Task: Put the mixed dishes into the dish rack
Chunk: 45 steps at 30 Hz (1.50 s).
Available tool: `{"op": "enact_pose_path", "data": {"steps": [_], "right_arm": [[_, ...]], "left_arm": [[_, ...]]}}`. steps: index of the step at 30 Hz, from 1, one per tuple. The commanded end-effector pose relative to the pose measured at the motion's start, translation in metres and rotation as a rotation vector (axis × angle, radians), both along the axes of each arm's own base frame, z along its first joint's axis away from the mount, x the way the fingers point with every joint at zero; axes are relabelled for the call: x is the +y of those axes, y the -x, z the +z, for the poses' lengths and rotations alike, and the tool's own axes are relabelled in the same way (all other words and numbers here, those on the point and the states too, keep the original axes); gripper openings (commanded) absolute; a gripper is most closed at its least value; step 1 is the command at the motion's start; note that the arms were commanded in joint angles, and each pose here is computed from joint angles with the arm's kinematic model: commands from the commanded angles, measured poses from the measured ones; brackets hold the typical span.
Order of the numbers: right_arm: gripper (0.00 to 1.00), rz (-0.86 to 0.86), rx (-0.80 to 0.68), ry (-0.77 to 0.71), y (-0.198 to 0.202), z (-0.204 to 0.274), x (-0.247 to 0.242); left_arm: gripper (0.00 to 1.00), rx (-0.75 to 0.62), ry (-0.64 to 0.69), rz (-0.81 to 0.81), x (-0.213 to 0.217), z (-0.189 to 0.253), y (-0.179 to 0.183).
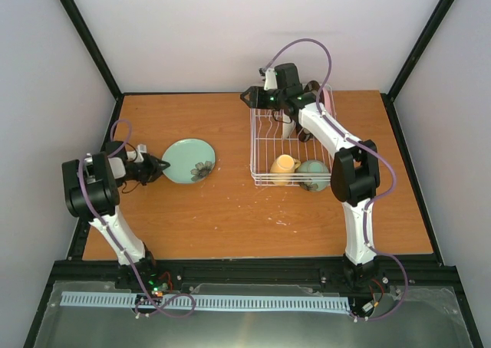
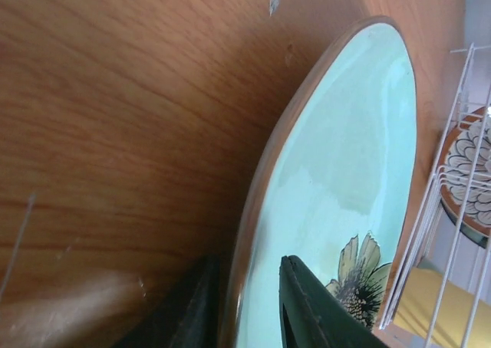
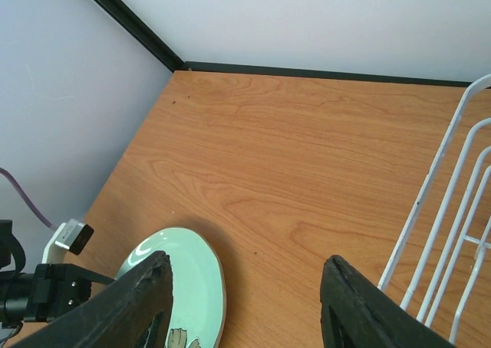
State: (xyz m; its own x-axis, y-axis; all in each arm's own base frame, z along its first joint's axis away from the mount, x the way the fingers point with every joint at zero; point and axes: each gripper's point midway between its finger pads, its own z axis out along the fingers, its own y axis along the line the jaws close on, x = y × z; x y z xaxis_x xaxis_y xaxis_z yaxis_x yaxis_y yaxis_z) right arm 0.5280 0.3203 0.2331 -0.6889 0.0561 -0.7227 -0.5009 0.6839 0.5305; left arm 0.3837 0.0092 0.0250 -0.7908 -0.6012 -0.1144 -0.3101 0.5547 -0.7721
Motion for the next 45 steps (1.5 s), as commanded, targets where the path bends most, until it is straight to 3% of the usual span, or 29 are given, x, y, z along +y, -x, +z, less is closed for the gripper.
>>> {"op": "enact_pose_path", "data": {"steps": [1, 7, 17, 28, 34, 45], "right_arm": [[0.52, 0.019, -0.076, -0.024, 0.001, 0.036, -0.001], [0.53, 0.049, -0.069, -0.035, 0.0, 0.036, 0.005], [0.53, 0.124, -0.057, -0.047, 0.01, 0.031, 0.022], [0.53, 0.204, -0.054, -0.027, 0.024, 0.028, 0.04], [0.54, 0.364, 0.016, -0.104, 0.048, 0.023, 0.059], [0.55, 0.576, 0.079, -0.186, 0.103, 0.026, 0.104]], "left_arm": [[0.19, -0.025, -0.001, -0.005, 0.003, -0.001, -0.011], [0.01, -0.044, -0.005, -0.012, 0.003, 0.008, -0.012], [0.01, -0.129, -0.019, -0.025, 0.003, 0.049, -0.02], [0.01, -0.358, -0.11, -0.053, 0.009, 0.167, -0.051], [0.0, -0.534, -0.204, -0.099, 0.0, 0.237, -0.05], [0.01, -0.638, -0.127, -0.179, -0.027, 0.268, -0.032]]}}
